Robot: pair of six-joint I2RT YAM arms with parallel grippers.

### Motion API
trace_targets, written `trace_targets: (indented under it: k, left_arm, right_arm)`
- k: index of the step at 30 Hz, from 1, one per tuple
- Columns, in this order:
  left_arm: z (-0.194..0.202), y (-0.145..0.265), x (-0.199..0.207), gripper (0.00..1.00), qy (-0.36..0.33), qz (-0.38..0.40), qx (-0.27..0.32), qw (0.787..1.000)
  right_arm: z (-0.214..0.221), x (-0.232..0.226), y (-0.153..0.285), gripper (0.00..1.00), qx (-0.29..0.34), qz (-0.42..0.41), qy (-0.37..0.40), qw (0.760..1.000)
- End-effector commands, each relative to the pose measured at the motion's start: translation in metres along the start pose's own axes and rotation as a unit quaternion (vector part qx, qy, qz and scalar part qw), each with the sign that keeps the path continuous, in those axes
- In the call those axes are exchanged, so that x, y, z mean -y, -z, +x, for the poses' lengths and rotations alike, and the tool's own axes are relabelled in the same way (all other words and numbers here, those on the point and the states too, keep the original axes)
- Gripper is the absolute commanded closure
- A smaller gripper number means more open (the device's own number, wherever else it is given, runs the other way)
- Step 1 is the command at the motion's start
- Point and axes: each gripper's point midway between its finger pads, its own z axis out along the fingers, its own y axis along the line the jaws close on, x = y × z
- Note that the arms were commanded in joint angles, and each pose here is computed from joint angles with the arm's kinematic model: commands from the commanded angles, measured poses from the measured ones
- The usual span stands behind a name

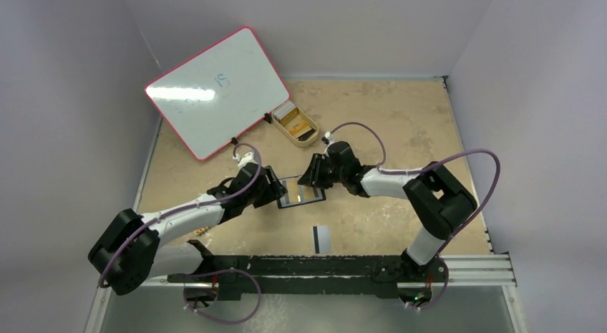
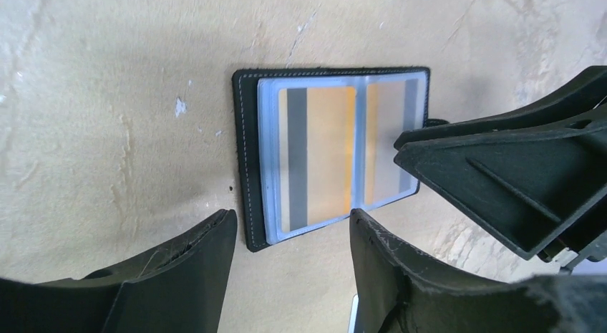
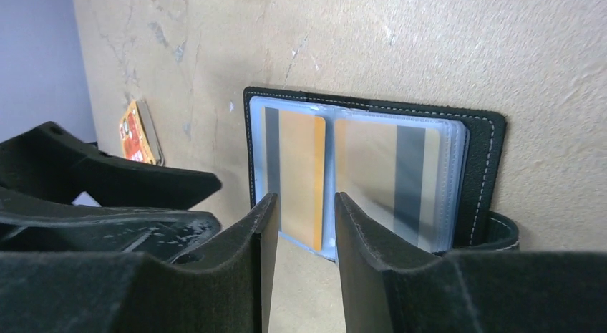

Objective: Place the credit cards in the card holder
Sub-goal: Insert the credit card into the card holder, then pick up the credit card from the storage box.

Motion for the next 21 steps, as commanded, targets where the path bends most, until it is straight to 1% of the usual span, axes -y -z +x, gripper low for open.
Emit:
trace_targets:
  k: [1,3,5,6,9,11,15,18,21]
  left_arm:
    - [-0.040,0.020,0.023,0.40,-0.025,0.009,0.063,0.998]
    - [-0.051,0.031,0.026,0.38,-0.038,0.002,0.079,0.996]
    - [-0.064,0.047,0.031,0.32,-0.050,-0.003,0.098,0.994]
    - [-0.072,0.055,0.033,0.31,-0.056,-0.007,0.111,0.992]
    - [-0.092,0.086,0.037,0.29,-0.075,-0.012,0.143,0.987]
    - [-0.103,0.105,0.042,0.28,-0.088,-0.009,0.161,0.983]
    - [-0.117,0.139,0.041,0.26,-0.113,-0.012,0.188,0.976]
    - [-0.123,0.156,0.035,0.26,-0.124,-0.018,0.206,0.971]
    - [-0.125,0.167,0.024,0.26,-0.131,-0.029,0.220,0.966]
  right_arm:
    - [-0.029,-0.014,0.016,0.62,0.034,0.027,0.055,0.998]
    - [-0.050,-0.020,0.024,0.61,0.062,0.047,0.075,0.994]
    - [-0.068,-0.023,0.032,0.59,0.081,0.069,0.093,0.990]
    - [-0.084,-0.033,0.037,0.58,0.097,0.070,0.100,0.988]
    - [-0.119,-0.044,0.043,0.56,0.131,0.082,0.101,0.983]
    - [-0.140,-0.040,0.043,0.56,0.150,0.105,0.086,0.979]
    - [-0.175,-0.031,0.027,0.56,0.159,0.151,0.070,0.973]
    - [-0.197,-0.037,0.015,0.56,0.176,0.144,0.056,0.972]
    - [-0.215,-0.044,0.002,0.55,0.198,0.129,0.024,0.971]
